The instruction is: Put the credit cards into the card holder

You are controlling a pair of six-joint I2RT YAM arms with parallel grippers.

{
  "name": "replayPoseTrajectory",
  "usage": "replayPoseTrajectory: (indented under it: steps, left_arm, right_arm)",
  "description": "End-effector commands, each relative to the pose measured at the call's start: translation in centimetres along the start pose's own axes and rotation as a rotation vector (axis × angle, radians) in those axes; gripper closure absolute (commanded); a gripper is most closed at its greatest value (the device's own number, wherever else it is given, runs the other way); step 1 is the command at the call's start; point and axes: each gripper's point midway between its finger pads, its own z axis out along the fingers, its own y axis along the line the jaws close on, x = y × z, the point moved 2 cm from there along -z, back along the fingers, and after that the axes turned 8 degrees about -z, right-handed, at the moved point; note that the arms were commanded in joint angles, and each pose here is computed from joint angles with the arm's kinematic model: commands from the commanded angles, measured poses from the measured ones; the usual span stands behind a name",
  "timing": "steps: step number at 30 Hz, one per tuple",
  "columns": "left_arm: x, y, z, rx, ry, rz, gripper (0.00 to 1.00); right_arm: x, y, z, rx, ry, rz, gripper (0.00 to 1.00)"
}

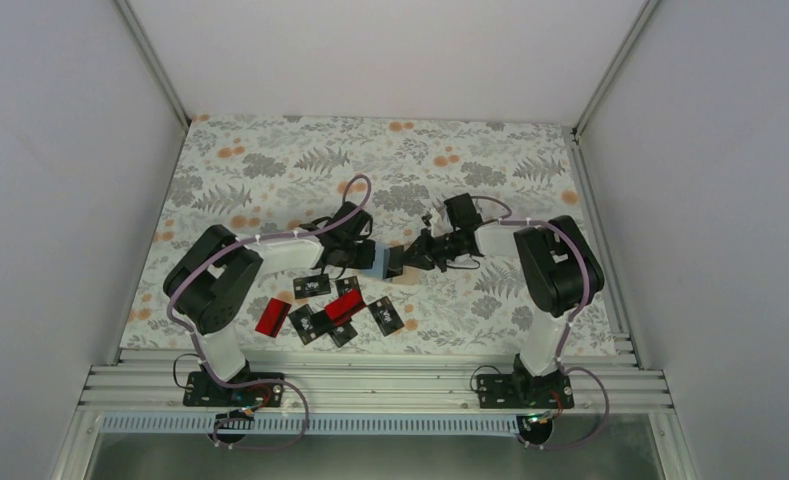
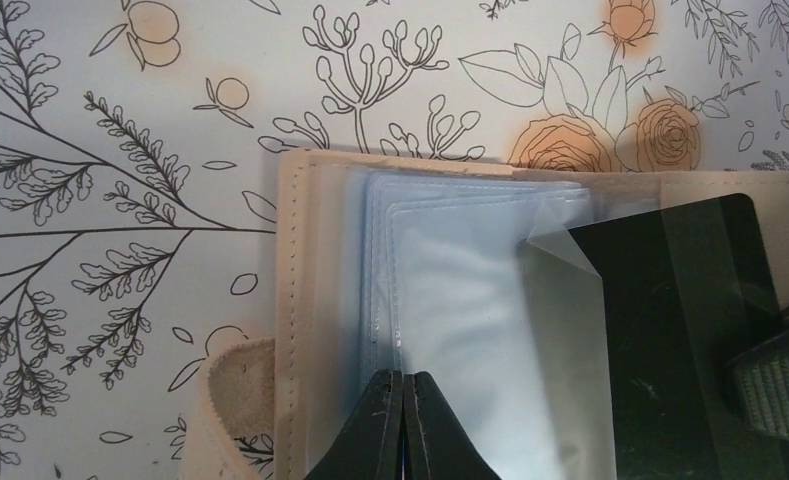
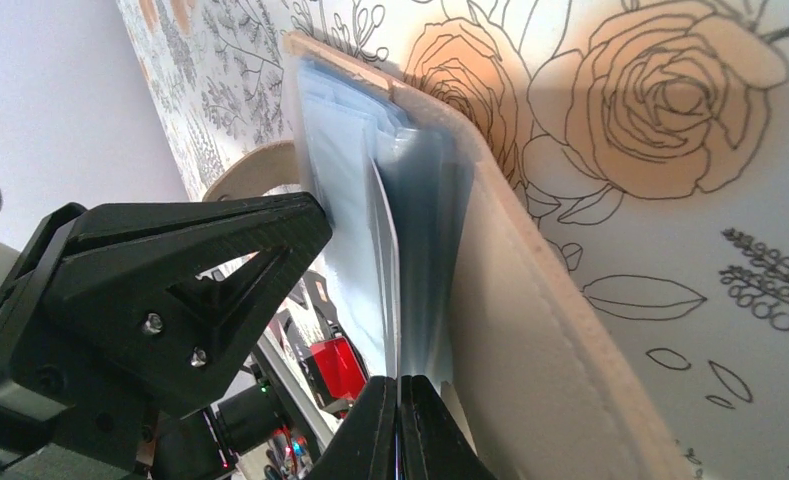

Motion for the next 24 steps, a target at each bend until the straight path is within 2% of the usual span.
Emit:
replayPoseTrajectory:
  steps: [1, 13, 24]
  left_arm:
    - [2.6, 1.8, 0.1, -0.056, 0.085, -0.023, 0.98]
    - [2.8, 1.8, -0.3, -0.049, 0.081, -0.028, 0.98]
    - [3.0, 2.1, -0.3, -0.054, 0.081, -0.029, 0.98]
  right_arm:
    - [0.2, -0.1, 0.7, 0.013, -0.017, 0.02, 0.96]
    - [-0.3, -0.2, 1.4, 0.035, -0.08, 0.065, 0.96]
    - [-1.0, -0.3, 0.2, 0.147, -0.108, -0.01, 0.96]
